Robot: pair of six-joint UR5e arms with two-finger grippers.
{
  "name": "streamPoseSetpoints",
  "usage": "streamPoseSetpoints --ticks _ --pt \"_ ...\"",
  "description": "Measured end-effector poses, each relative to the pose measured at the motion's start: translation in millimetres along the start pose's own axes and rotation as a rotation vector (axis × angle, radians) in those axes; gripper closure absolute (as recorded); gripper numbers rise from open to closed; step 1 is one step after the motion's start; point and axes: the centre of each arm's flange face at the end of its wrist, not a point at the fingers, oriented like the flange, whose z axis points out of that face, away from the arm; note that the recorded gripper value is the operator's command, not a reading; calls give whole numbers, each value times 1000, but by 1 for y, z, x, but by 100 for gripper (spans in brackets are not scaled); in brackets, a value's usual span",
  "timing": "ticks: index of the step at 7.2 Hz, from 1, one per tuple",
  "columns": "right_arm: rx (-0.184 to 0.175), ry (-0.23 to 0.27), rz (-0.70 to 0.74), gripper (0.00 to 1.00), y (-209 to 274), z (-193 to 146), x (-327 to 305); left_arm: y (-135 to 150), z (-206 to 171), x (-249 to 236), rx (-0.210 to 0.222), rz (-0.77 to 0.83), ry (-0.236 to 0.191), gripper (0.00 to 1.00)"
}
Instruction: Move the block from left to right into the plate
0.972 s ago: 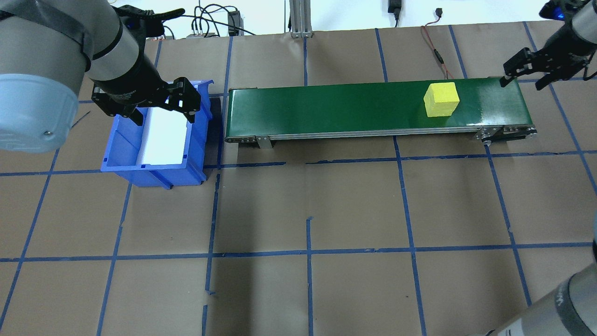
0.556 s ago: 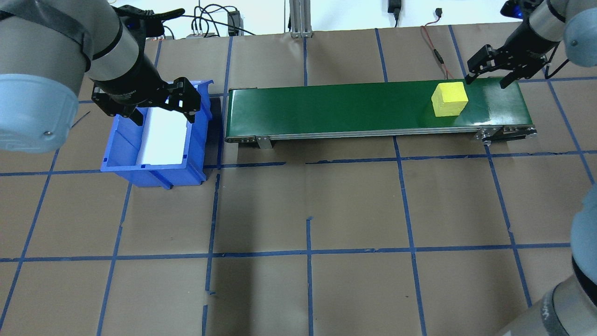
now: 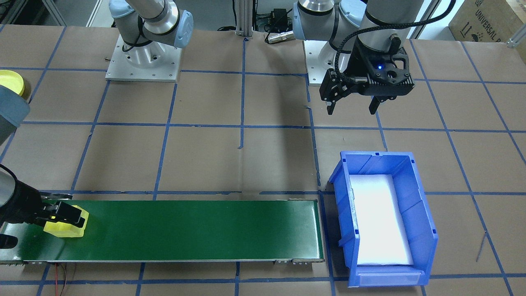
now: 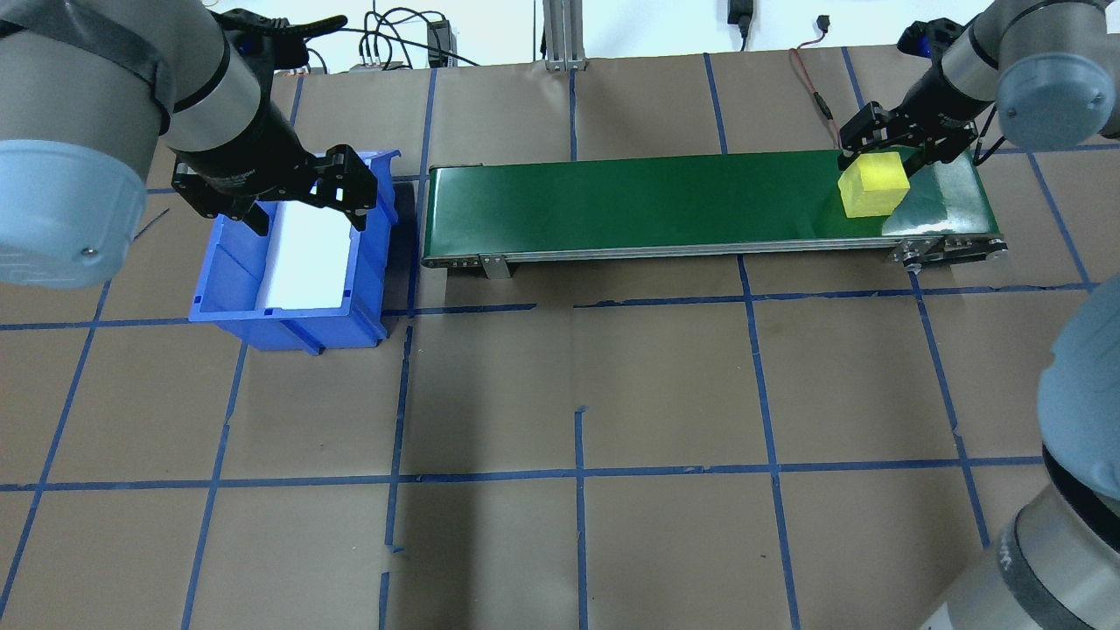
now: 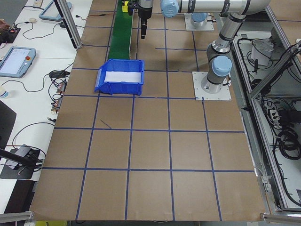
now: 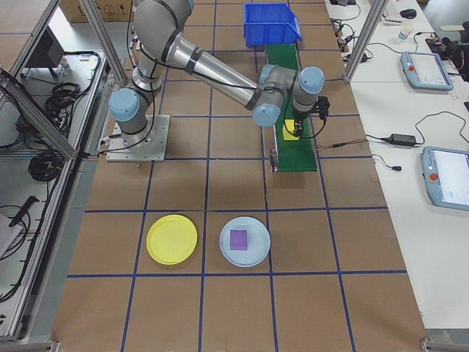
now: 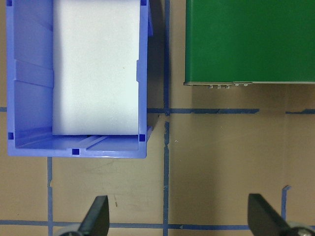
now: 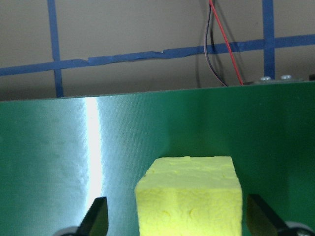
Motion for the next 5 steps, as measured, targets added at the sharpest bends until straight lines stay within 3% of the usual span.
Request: streamPoseSetpoints --ticks 2,3,5 --pt "-41 39 4 66 4 19 8 0 0 0 0 0 0 0" --pt "-55 72 3 70 6 20 12 0 0 0 1 0 0 0" --pt "-58 124 3 70 5 12 17 1 0 1 1 3 0 0"
